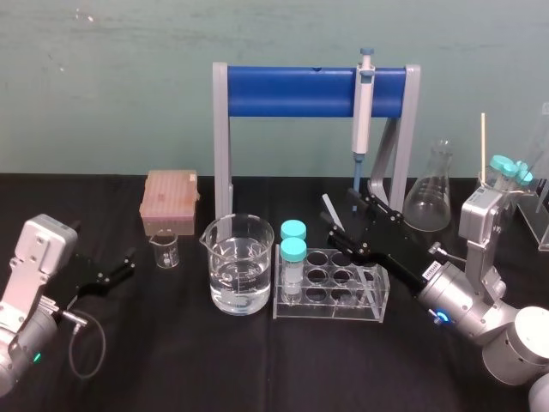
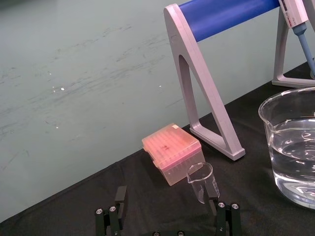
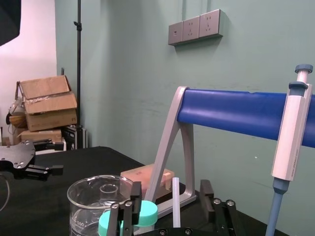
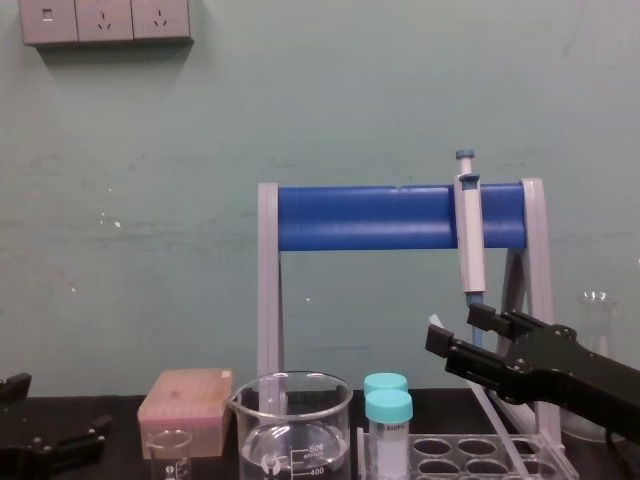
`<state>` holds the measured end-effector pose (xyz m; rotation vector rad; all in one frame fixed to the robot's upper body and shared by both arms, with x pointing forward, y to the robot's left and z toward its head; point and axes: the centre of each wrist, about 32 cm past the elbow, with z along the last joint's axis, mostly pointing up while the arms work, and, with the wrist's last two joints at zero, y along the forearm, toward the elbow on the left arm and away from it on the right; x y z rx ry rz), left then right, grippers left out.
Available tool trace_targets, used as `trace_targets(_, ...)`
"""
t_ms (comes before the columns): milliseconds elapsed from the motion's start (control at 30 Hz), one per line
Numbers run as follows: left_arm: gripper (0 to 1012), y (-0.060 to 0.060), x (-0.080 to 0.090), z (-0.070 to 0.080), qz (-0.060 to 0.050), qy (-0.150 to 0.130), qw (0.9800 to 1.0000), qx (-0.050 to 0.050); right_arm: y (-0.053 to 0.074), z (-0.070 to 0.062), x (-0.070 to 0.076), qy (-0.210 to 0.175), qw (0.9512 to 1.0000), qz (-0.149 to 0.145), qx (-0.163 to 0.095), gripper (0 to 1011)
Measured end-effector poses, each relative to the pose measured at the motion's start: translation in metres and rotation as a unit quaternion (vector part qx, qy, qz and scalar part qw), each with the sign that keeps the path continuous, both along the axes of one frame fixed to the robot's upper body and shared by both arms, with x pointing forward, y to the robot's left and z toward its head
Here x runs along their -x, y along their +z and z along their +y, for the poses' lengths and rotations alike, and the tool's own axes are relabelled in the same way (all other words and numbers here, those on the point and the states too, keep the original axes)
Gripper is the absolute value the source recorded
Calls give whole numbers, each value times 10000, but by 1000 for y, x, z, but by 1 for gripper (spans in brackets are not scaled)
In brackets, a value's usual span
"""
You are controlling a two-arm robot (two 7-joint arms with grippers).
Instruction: Pick up the stirring rod with one hand, then place it down.
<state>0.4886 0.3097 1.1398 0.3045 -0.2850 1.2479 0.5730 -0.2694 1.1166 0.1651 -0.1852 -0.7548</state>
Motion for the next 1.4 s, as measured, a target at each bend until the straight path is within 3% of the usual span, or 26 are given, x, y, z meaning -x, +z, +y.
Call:
trace_targets(167,1000,0,0,0,0,0,10000,0,0,0,0,2,10000,0,-1,906)
trace_targets(300,1000,0,0,0,0,0,10000,0,0,0,0,-1,10000,-23,-5,978)
trace_targets(367,1000,0,0,0,0,0,10000,0,5,1,0,-83,9997,-197,-85,1003)
trace_targets(500,1000,0,0,0,0,0,10000,0,16,3,0,-420,9972,-524,-336,1003)
trace_targets(600,1000,0,0,0,0,0,10000,0,28,-2,1,-912,9916,-719,-561,1003)
trace_targets(767,1000,0,0,0,0,0,10000,0,35,-13,9,-1507,9846,-614,-637,1003)
trace_targets(867,1000,0,0,0,0,0,10000,0,36,-22,19,-1838,9804,-390,-595,1003)
trace_targets(1000,1000,0,0,0,0,0,10000,0,31,-32,37,-2144,9755,148,-466,1003)
trace_targets(1100,1000,0,0,0,0,0,10000,0,25,-39,55,-2346,9679,877,-223,1003)
trace_targets(1200,1000,0,0,0,0,0,10000,0,23,-42,62,-2415,9622,1257,-99,1003)
trace_targets(1300,1000,0,0,0,0,1,10000,0,22,-43,64,-2473,9573,1499,-16,1003)
trace_targets(1400,1000,0,0,0,0,0,10000,0,21,-42,64,-2479,9570,1508,-30,1003)
